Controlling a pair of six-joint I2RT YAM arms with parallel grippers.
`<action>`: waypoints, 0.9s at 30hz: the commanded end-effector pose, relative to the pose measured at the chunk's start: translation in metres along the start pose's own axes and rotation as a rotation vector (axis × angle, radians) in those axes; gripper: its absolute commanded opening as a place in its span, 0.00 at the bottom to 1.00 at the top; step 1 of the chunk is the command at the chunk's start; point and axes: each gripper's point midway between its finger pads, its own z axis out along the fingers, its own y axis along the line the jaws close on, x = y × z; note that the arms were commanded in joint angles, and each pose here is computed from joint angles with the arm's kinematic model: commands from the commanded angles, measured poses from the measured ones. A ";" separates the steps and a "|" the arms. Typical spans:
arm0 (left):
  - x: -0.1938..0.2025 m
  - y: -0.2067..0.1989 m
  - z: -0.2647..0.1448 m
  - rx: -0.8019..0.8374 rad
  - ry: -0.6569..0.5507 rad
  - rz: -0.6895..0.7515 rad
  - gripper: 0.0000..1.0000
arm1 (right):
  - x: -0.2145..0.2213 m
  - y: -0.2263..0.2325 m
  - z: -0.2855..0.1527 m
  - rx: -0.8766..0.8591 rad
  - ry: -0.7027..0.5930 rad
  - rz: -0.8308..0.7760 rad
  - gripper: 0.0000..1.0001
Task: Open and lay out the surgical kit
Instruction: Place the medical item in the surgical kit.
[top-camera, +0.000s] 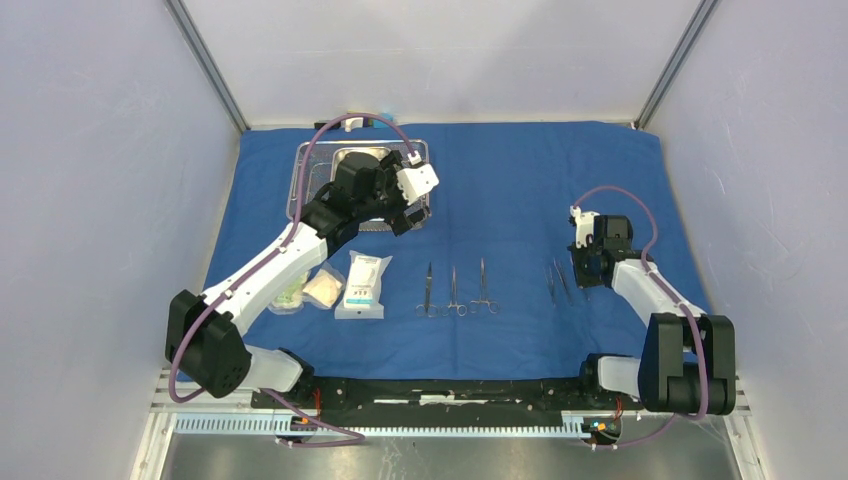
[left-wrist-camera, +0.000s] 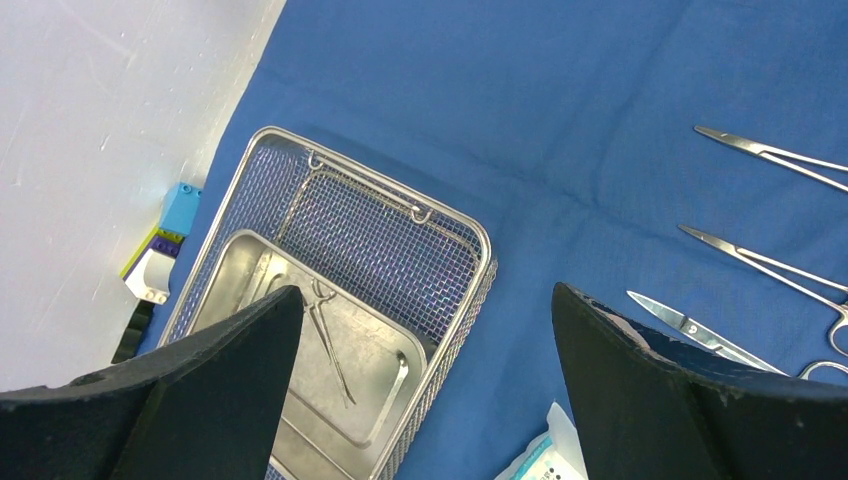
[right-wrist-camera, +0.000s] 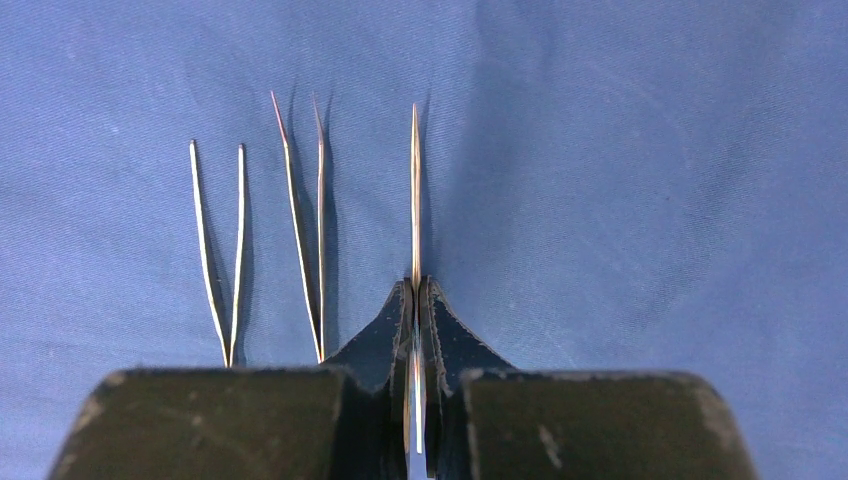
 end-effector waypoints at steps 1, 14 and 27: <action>-0.014 0.000 -0.003 0.010 -0.044 -0.034 1.00 | -0.018 -0.003 -0.001 -0.006 -0.043 0.027 0.06; -0.014 0.000 -0.004 0.010 -0.043 -0.034 1.00 | -0.013 0.001 0.004 -0.032 -0.025 0.042 0.14; -0.016 0.000 -0.006 0.011 -0.047 -0.031 1.00 | -0.010 0.001 0.004 -0.035 -0.011 0.046 0.23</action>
